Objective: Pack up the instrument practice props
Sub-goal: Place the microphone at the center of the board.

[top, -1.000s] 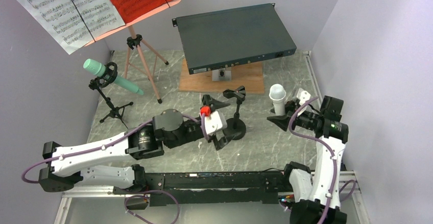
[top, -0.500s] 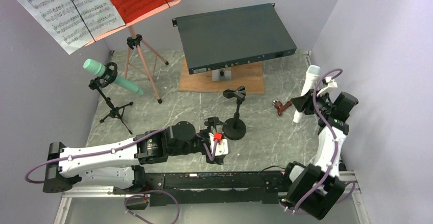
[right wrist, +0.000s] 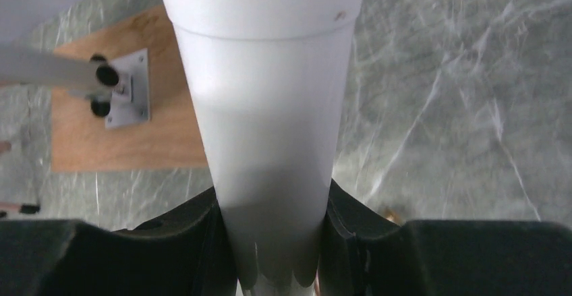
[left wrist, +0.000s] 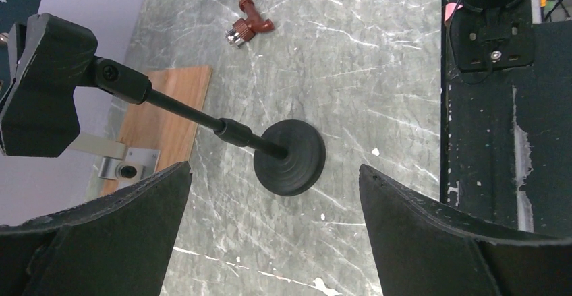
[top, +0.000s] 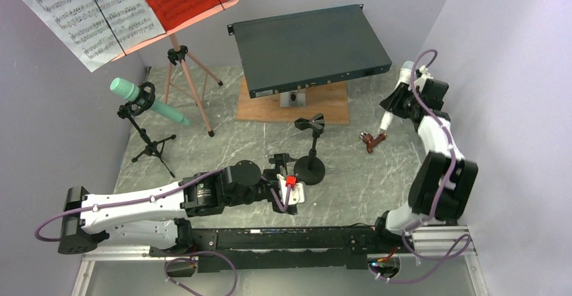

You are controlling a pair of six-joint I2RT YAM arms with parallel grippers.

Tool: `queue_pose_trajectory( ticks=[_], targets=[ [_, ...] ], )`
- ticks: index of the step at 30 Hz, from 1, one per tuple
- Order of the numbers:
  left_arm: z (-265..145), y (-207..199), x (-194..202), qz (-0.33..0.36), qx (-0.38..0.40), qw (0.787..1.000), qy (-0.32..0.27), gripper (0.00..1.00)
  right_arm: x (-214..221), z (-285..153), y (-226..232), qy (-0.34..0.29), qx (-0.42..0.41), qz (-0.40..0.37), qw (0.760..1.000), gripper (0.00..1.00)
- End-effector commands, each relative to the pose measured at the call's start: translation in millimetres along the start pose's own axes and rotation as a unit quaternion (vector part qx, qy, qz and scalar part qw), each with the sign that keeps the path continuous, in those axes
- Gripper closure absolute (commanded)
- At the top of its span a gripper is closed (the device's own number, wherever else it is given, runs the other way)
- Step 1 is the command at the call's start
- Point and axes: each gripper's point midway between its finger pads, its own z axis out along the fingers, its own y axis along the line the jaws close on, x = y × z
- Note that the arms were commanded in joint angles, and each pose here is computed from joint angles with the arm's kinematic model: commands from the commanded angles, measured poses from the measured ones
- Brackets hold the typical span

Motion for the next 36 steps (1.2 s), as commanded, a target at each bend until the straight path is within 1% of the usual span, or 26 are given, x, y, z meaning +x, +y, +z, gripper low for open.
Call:
queue_pose_trajectory(
  ticks=[1,5,10,13,18,25,31,36],
  targets=[
    [0.7,6.8,3.2,0.016,-0.016,1.000,0.005,0.01,-29.9,46.9,-13.7,0.002,0.007,0.049,0.999,0.96],
    [1.0,8.9,5.6,0.021,-0.022,1.000,0.007,0.01,-20.5,82.9,-25.6,0.041,0.016,0.044,0.998,0.91],
    [2.7,9.1,9.7,0.026,-0.023,0.999,0.014,0.00,-11.3,111.7,-29.6,0.065,0.020,0.055,0.996,0.79],
    [2.2,10.1,10.3,0.027,-0.025,0.999,0.014,0.00,-1.1,127.2,-33.1,0.083,0.031,0.047,0.995,0.72],
    [1.5,10.7,10.3,0.027,-0.026,0.999,0.013,0.01,7.4,141.0,-37.4,0.097,0.044,0.039,0.994,0.59],
    [2.4,10.6,11.0,0.027,-0.024,0.999,0.015,0.01,6.9,141.2,-36.0,0.097,0.043,0.038,0.994,0.47],
    [0.2,13.1,9.7,0.026,-0.028,0.999,0.014,0.00,6.0,129.2,-26.9,0.091,0.028,0.033,0.995,0.45],
    [-1.9,12.8,6.5,0.023,-0.026,0.999,0.009,0.01,8.2,103.5,-12.4,0.079,-0.004,0.022,0.997,0.44]
  ],
)
